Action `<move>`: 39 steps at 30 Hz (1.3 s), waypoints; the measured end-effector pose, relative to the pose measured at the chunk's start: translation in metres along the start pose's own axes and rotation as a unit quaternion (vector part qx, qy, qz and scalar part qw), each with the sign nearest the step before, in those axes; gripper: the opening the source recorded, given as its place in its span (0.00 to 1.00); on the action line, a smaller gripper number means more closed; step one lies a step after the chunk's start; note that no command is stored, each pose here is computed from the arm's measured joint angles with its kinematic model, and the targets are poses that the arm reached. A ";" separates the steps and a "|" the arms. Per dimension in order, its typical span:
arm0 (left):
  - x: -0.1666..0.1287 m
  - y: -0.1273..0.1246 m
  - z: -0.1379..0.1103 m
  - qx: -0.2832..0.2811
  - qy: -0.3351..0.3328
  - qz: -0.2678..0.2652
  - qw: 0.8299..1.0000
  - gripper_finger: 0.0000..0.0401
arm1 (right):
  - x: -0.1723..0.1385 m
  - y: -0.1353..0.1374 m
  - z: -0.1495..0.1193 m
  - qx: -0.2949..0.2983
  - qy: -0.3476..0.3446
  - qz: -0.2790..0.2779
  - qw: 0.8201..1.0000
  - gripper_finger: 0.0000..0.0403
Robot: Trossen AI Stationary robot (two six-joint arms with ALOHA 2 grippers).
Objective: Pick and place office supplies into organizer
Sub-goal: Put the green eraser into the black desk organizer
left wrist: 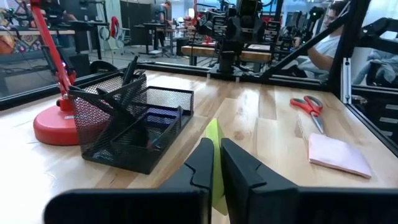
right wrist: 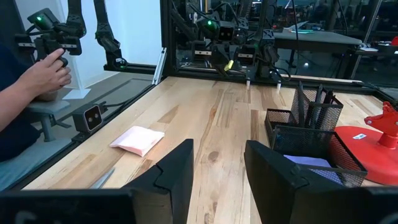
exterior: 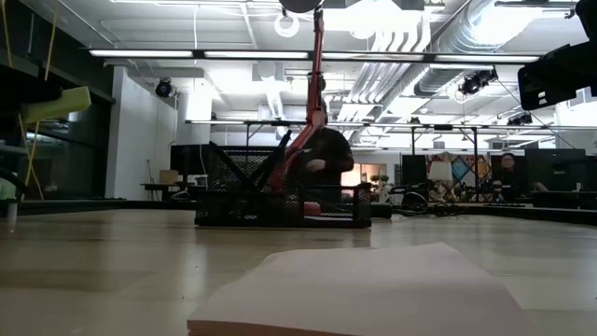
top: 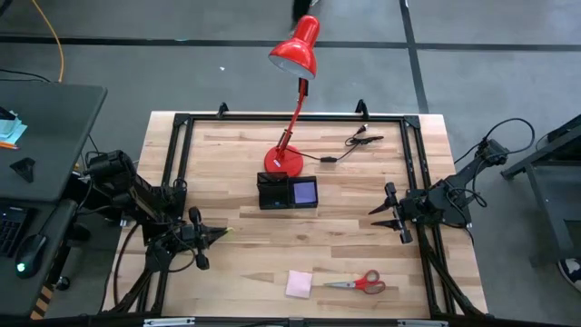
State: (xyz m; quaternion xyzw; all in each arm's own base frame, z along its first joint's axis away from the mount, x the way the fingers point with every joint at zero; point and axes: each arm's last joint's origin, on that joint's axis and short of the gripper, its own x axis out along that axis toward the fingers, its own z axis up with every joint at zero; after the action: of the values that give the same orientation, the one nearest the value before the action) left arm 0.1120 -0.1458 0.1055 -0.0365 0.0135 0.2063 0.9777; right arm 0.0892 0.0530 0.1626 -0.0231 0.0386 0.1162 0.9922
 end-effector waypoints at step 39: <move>0.000 -0.001 0.001 -0.008 0.000 -0.002 1.000 0.01 | 0.000 0.000 0.000 0.000 0.000 0.000 1.000 0.33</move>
State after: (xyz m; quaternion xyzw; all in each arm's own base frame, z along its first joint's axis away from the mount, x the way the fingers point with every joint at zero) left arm 0.1123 -0.1463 0.1064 -0.0444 0.0121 0.2044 0.9778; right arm 0.0892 0.0531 0.1626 -0.0230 0.0386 0.1164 0.9922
